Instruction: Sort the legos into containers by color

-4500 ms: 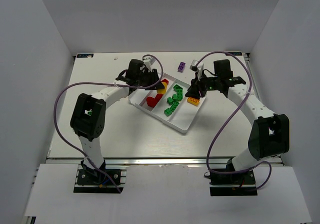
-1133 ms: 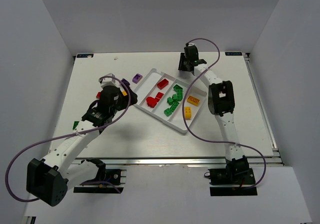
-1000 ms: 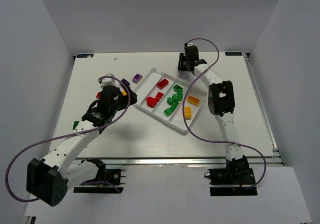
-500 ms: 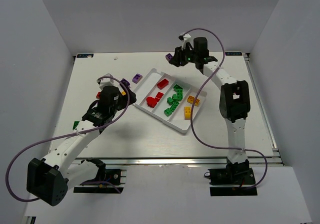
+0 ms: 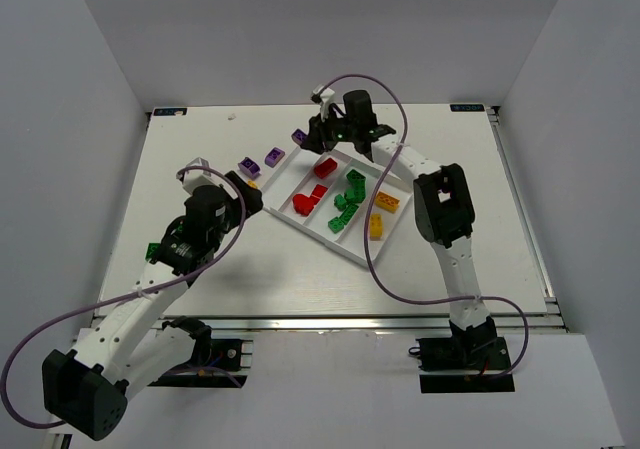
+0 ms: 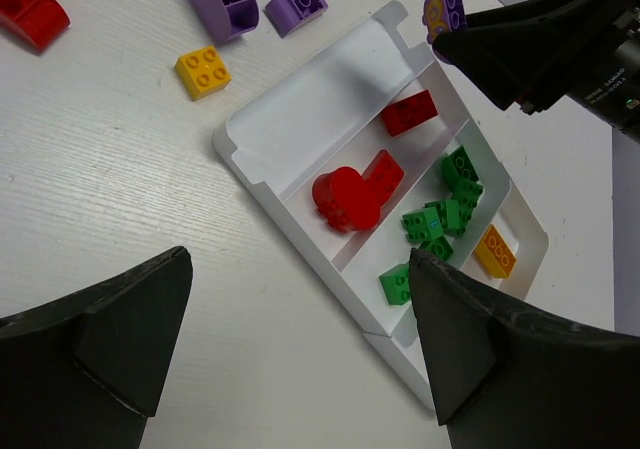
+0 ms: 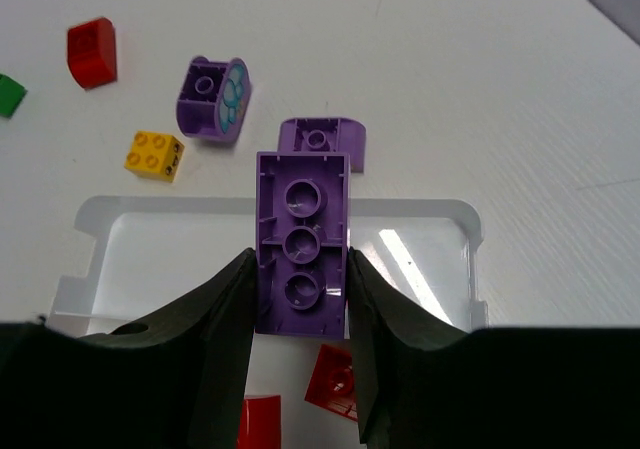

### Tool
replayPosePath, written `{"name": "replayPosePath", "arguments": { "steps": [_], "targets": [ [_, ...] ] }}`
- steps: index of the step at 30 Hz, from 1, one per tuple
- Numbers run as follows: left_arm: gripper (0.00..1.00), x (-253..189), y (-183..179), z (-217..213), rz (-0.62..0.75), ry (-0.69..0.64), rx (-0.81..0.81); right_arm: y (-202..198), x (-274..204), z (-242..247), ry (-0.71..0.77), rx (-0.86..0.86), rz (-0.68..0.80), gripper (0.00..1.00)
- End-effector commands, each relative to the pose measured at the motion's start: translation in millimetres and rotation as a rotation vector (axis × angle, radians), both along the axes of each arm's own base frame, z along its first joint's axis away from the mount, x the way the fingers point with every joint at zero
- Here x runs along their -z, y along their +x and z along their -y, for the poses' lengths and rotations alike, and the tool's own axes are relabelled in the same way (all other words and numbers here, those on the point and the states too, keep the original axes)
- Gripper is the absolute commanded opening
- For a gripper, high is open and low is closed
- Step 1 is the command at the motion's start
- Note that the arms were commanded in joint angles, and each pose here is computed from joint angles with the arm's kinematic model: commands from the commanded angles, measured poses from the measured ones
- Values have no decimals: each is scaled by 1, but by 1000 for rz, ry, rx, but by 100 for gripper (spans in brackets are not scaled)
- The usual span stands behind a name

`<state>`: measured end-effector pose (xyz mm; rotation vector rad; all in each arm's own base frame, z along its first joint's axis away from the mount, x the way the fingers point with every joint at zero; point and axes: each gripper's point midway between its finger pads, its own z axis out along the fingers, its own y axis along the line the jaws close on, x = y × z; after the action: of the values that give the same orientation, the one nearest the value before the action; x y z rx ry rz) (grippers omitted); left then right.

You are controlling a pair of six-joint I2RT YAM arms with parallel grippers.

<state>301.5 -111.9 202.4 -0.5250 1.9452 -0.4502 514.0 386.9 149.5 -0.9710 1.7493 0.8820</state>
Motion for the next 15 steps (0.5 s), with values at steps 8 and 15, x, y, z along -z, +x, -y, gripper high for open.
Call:
{"name": "replayPosePath", "arguments": {
  "steps": [8,15],
  "targets": [
    [98,3,-4,-13,-19,11,-57,17,17,-2,-71,48,71,26],
    [98,5,-6,-17,-36,6,-87,23,34,-4,-109,50,99,34]
  ]
}}
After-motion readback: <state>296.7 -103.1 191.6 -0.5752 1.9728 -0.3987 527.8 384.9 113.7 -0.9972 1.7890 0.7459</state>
